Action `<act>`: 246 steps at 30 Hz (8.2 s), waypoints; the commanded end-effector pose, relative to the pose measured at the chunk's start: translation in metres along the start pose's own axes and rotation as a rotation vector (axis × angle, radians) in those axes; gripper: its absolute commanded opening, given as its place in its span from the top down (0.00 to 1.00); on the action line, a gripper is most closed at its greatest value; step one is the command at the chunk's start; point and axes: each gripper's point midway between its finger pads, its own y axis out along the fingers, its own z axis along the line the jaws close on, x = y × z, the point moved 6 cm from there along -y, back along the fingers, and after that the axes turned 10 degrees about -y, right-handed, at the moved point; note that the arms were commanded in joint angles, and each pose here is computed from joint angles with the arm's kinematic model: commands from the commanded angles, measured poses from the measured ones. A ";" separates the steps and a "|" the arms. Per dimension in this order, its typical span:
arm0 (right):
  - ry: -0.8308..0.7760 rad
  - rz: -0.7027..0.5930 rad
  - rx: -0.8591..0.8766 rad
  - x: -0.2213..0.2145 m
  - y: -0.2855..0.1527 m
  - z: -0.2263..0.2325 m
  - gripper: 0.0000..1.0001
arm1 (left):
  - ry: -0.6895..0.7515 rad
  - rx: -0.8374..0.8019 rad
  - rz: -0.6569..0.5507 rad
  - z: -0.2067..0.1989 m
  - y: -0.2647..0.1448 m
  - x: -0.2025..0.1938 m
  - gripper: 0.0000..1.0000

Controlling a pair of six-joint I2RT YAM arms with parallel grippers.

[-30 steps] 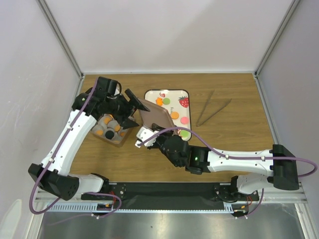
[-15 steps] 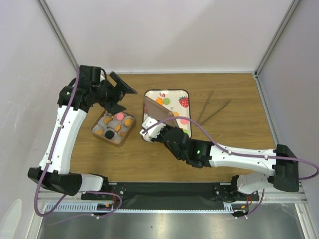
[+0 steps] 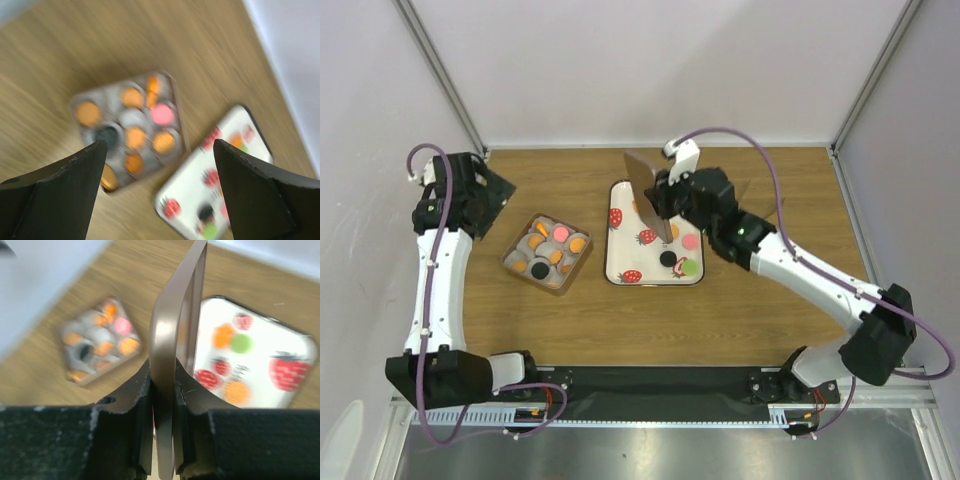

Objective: Pack the cookies

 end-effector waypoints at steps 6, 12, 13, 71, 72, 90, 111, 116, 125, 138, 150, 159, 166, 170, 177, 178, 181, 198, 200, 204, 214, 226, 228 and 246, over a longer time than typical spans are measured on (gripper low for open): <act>0.580 -0.147 0.400 0.030 0.047 0.009 1.00 | -0.008 0.230 -0.155 0.075 0.076 0.041 0.12; 0.804 -0.204 0.485 0.015 0.075 0.015 1.00 | -0.002 0.321 -0.113 0.093 0.121 0.034 0.14; 0.831 -0.184 0.482 0.000 0.085 0.016 1.00 | -0.008 0.347 -0.096 0.098 0.131 0.030 0.15; 1.157 -0.117 0.572 -0.099 0.137 0.047 1.00 | -0.123 0.282 0.031 0.140 0.092 -0.018 0.27; 1.162 -0.116 0.580 -0.098 0.138 0.050 1.00 | -0.127 0.268 0.010 0.135 0.090 -0.009 0.25; 1.255 -0.085 0.658 -0.110 0.177 0.093 1.00 | -0.066 0.099 0.085 0.100 0.111 0.004 0.08; 1.271 -0.013 0.616 -0.135 0.181 0.103 1.00 | 0.027 0.052 0.170 0.085 0.124 -0.018 0.07; 1.269 -0.002 0.605 -0.141 0.183 0.102 1.00 | 0.054 0.025 0.203 0.079 0.129 -0.025 0.08; 1.277 0.018 0.590 -0.148 0.186 0.100 1.00 | 0.089 0.008 0.243 0.075 0.137 -0.035 0.08; 1.311 0.003 0.581 -0.149 0.183 0.092 1.00 | 0.109 0.008 0.267 0.076 0.143 -0.040 0.08; 1.321 -0.016 0.569 -0.150 0.174 0.085 0.84 | 0.120 0.043 0.283 0.082 0.151 -0.047 0.09; 1.329 -0.024 0.556 -0.150 0.167 0.075 0.75 | 0.123 0.058 0.286 0.085 0.154 -0.051 0.10; 1.332 -0.030 0.555 -0.150 0.162 0.070 0.69 | 0.125 0.063 0.284 0.085 0.154 -0.053 0.10; 1.334 -0.031 0.550 -0.153 0.158 0.067 0.68 | 0.131 0.065 0.285 0.086 0.154 -0.054 0.10; 1.342 -0.019 0.519 -0.164 0.151 0.056 0.67 | 0.136 0.065 0.293 0.085 0.155 -0.056 0.10; 1.342 -0.024 0.514 -0.165 0.149 0.053 0.67 | 0.140 0.063 0.295 0.084 0.155 -0.057 0.10; 1.344 -0.017 0.494 -0.170 0.146 0.047 0.65 | 0.147 0.062 0.300 0.082 0.155 -0.060 0.11; 1.264 0.013 0.458 -0.170 0.141 0.042 0.55 | 0.216 0.072 0.300 0.071 0.154 -0.067 0.11; 1.240 0.039 0.437 -0.170 0.141 0.043 0.53 | 0.235 0.075 0.298 0.068 0.154 -0.067 0.11; 1.190 0.100 0.407 -0.169 0.146 0.048 0.50 | 0.263 0.102 0.299 0.068 0.155 -0.066 0.11; 1.080 0.183 0.361 -0.169 0.150 0.054 0.39 | 0.294 0.116 0.320 0.066 0.158 -0.071 0.11; 0.997 0.222 0.350 -0.163 0.149 0.065 0.34 | 0.325 0.125 0.340 0.064 0.162 -0.078 0.11; 0.993 0.222 0.352 -0.161 0.149 0.065 0.34 | 0.332 0.125 0.342 0.064 0.162 -0.079 0.11; 0.910 0.297 0.363 -0.160 0.153 0.086 0.36 | 0.432 0.142 0.378 0.060 0.156 -0.095 0.11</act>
